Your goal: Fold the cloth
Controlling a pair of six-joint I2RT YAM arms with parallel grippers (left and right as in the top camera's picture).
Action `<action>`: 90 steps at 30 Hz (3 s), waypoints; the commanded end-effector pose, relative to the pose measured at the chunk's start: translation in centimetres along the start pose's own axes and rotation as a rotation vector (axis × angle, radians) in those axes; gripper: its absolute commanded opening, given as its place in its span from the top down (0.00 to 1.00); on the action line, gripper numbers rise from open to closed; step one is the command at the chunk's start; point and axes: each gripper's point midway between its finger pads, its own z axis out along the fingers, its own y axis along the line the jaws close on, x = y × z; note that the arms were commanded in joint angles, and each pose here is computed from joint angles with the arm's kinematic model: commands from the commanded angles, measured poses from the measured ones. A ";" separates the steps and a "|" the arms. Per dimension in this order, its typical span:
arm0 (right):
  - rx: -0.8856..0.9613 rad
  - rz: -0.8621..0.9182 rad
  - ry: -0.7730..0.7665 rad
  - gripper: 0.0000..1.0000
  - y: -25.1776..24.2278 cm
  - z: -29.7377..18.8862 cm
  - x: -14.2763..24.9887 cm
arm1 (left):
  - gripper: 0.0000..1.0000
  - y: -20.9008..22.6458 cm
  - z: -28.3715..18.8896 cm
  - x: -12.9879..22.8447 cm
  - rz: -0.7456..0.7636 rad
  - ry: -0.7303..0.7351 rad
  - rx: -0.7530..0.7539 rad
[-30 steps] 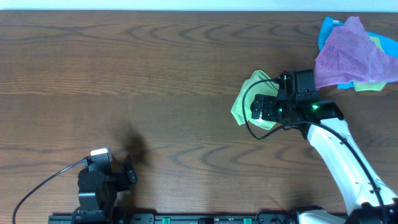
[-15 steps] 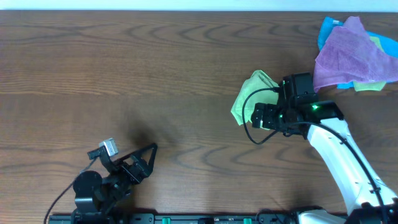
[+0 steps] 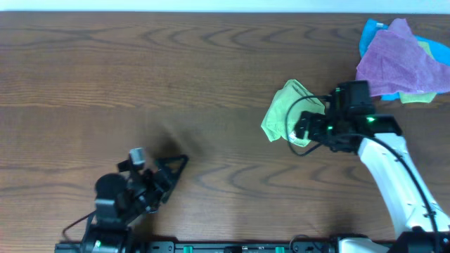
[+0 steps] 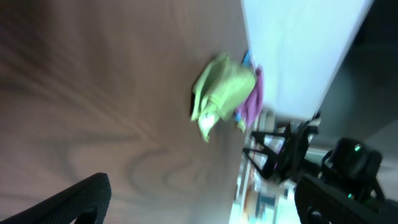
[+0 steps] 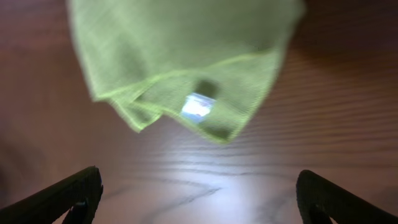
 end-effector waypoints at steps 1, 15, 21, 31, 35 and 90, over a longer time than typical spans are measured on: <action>-0.018 0.117 -0.015 0.01 -1.4 -0.5 -0.9 | 0.04 0.4 1.8 1.7 -0.083 0.110 -0.060; -0.442 0.136 0.038 0.01 2.0 1.8 -3.1 | 0.05 -3.1 14.8 4.4 -0.048 0.527 -0.134; -0.471 0.171 -0.023 0.01 -3.1 2.5 -5.1 | 0.05 -3.2 18.3 4.4 -0.071 0.619 -0.142; -0.481 0.178 -0.128 0.01 -6.1 1.3 -6.9 | 0.02 -2.8 22.1 8.0 -0.003 0.677 -0.184; -0.481 0.164 -0.149 0.01 -6.1 1.2 -7.4 | 0.05 -1.6 23.7 7.5 0.095 0.657 -0.182; -0.453 0.097 -0.224 0.01 -6.6 1.0 -8.9 | 0.77 2.8 28.8 8.3 0.120 0.528 -0.281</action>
